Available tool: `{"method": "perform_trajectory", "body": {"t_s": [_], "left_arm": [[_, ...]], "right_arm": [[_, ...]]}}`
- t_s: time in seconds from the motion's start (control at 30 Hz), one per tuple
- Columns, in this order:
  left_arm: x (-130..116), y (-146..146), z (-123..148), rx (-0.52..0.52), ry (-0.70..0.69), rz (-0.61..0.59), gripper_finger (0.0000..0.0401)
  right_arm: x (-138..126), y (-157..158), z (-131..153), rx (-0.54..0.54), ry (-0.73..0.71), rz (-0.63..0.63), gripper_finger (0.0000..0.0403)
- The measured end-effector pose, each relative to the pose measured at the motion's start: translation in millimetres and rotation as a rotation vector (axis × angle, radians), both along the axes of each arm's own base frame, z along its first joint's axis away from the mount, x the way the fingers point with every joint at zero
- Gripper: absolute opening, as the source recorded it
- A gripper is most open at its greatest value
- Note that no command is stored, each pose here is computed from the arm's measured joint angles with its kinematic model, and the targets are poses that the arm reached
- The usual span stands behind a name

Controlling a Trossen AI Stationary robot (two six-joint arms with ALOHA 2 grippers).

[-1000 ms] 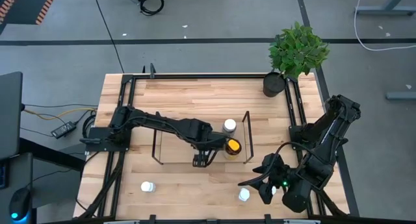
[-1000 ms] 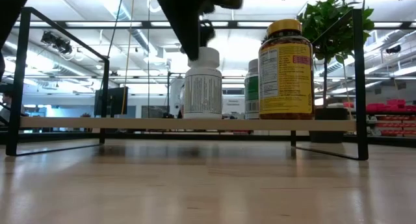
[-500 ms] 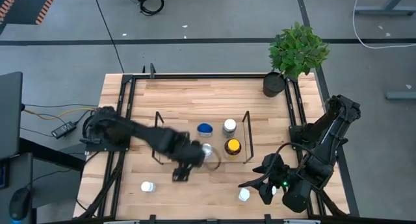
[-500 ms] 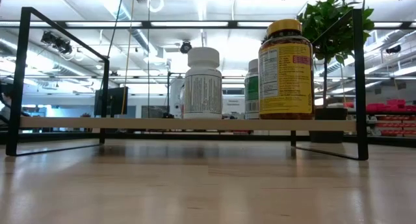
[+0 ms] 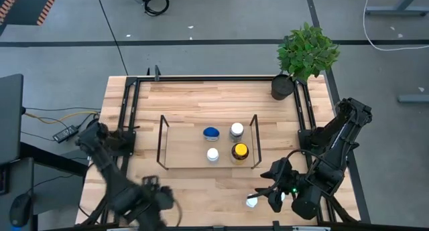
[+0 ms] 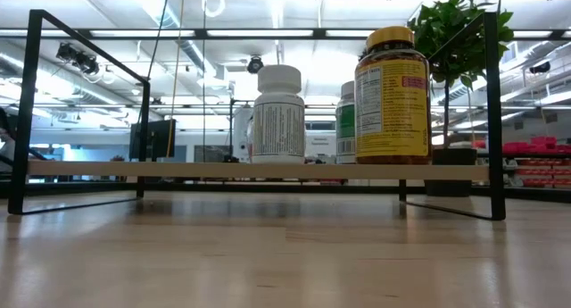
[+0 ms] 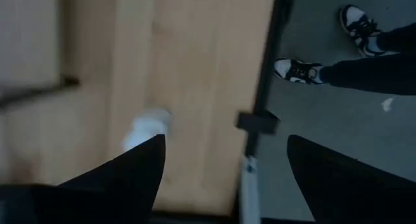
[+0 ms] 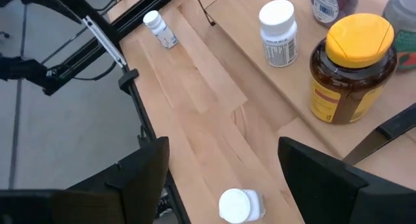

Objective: Pick and place medicine bottles onto shelf by color
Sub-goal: Put the white and blue medicine bottle on the shelf

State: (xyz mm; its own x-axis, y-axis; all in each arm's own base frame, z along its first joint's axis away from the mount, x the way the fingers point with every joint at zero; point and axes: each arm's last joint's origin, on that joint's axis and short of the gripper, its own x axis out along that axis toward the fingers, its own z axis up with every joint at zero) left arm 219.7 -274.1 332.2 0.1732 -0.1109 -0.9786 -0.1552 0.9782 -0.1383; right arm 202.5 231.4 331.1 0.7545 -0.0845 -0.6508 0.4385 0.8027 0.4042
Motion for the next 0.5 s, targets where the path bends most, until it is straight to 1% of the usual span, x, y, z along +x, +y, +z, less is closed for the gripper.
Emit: {"method": "perform_trajectory", "body": {"t_s": [0.07,0.17,0.23,0.3,0.33,0.4,0.5], "left_arm": [[-13.0,-8.3,-0.2,-0.004,0.016,0.049,0.0324],[-34.4,-14.4,-1.7,0.064,0.034,0.096,0.0323],[-44.9,-17.0,-10.2,0.109,0.043,0.128,0.0318],[-53.8,-18.7,-24.6,0.140,0.069,0.143,0.0309],[-56.8,-19.3,-31.0,0.129,0.076,0.144,0.0304],[-58.5,-18.4,-43.1,0.067,0.076,0.144,0.0294],[-61.7,-9.9,-62.5,0.013,0.073,0.176,0.0281]], "right_arm": [[0.0,0.0,0.0,-0.011,0.001,0.010,0.0293],[0.0,0.0,0.0,-0.019,0.001,0.014,0.0293],[0.4,-0.5,0.2,-0.024,-0.006,0.008,0.0293],[0.6,-0.7,0.4,-0.031,-0.015,0.001,0.0293],[0.6,-0.8,0.4,-0.032,-0.016,0.000,0.0293],[0.6,-0.7,0.3,-0.032,-0.016,0.001,0.0293],[0.5,-0.5,0.4,-0.027,-0.017,-0.002,0.0293]]}}
